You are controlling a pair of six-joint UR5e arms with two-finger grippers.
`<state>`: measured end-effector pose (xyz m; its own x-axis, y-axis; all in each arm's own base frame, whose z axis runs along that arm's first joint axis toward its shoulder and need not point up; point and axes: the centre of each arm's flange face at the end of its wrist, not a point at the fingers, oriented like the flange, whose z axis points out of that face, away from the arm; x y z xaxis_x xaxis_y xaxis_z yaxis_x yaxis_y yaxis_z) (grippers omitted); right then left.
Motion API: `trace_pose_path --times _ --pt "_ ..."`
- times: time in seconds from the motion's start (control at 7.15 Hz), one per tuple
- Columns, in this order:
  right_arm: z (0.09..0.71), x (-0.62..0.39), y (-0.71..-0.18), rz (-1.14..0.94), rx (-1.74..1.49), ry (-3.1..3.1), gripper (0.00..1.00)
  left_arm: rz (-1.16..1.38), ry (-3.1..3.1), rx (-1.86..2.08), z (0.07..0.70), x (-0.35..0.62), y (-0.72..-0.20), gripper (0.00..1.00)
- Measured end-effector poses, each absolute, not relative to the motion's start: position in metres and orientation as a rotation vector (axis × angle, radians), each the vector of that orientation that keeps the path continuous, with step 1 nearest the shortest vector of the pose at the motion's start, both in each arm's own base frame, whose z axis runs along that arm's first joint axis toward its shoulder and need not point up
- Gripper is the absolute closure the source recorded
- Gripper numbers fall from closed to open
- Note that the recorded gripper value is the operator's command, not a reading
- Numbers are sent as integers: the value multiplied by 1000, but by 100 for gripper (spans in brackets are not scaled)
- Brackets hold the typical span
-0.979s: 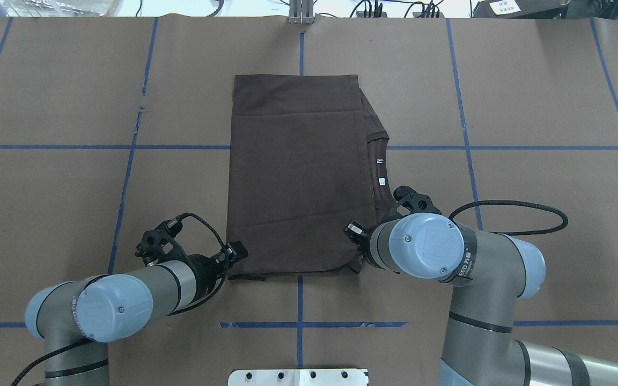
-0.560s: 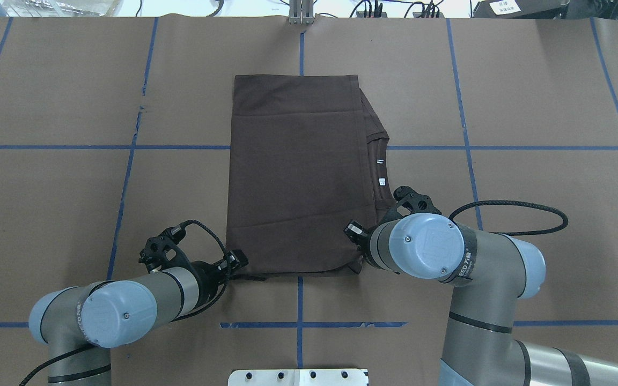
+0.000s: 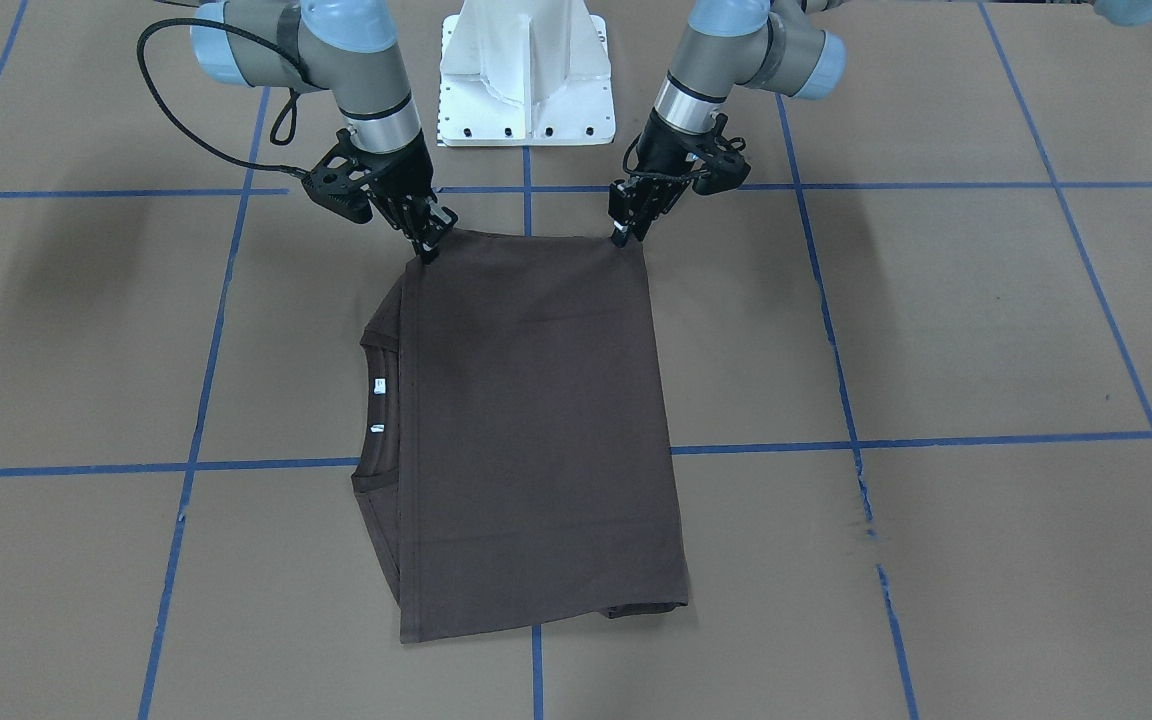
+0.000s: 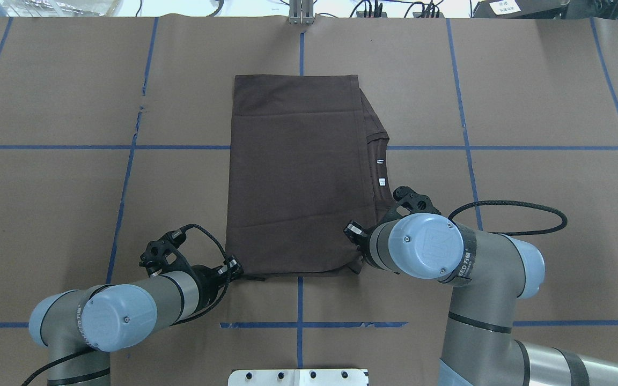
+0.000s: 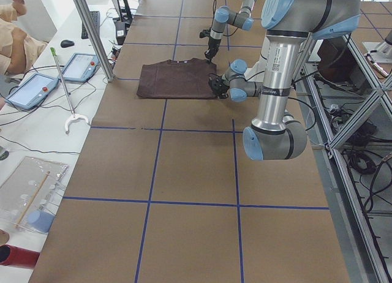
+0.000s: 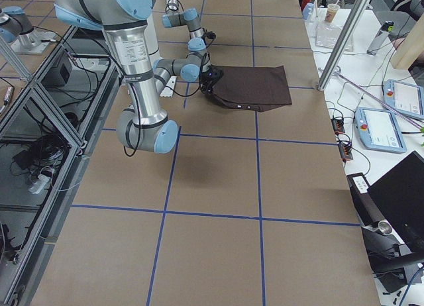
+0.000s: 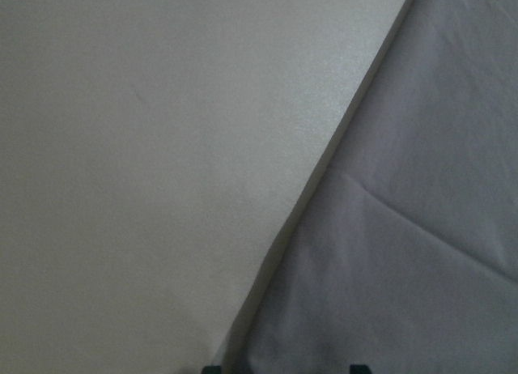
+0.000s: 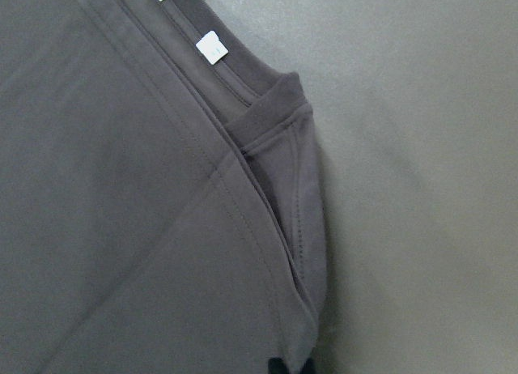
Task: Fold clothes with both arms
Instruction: 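Move the left gripper to the shirt's other near corner and grasp it, then lift both near corners and fold them over toward the far edge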
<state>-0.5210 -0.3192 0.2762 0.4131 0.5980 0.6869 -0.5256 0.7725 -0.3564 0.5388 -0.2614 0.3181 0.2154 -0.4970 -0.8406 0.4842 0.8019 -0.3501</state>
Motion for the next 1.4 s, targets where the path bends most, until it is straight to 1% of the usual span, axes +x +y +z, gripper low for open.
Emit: trace_pose_path --times 0.56,0.84,1.12,1.26,1.4 --pt "275 -520 -319 705 -95 -903 100 -679 1203 -13 303 528 -262 100" --pt "265 -502 -310 691 -126 -933 100 -691 1255 -42 277 493 -251 100" --pt "249 -449 -285 696 -194 -995 100 -705 1297 -117 241 447 -221 100" --pt "236 -428 -281 711 -215 -1034 100 -702 1319 -136 213 427 -214 100" --pt "228 -414 -291 740 -211 -1059 100 -712 1329 -122 190 417 -223 100"
